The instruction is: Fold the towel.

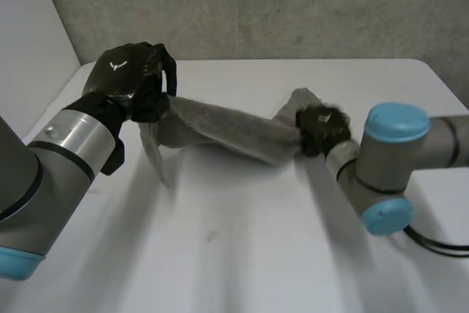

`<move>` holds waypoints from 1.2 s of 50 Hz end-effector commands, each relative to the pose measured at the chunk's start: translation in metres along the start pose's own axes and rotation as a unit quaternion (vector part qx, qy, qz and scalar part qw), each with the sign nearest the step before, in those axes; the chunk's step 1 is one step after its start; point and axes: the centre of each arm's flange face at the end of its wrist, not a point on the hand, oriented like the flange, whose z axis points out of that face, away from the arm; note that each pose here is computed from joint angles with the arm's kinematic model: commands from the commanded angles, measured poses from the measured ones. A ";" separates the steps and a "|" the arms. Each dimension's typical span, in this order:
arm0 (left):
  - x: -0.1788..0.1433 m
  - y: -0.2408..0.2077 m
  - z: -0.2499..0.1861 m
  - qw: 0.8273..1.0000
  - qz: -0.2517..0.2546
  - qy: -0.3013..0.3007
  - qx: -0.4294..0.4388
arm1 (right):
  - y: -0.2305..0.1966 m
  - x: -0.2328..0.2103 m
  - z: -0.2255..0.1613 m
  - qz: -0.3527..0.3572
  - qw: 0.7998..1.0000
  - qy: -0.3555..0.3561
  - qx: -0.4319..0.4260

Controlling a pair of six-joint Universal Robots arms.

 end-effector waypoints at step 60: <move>-0.018 0.117 0.063 0.993 0.041 -0.015 -0.108 | -0.027 0.021 -0.094 0.016 0.995 0.007 -0.099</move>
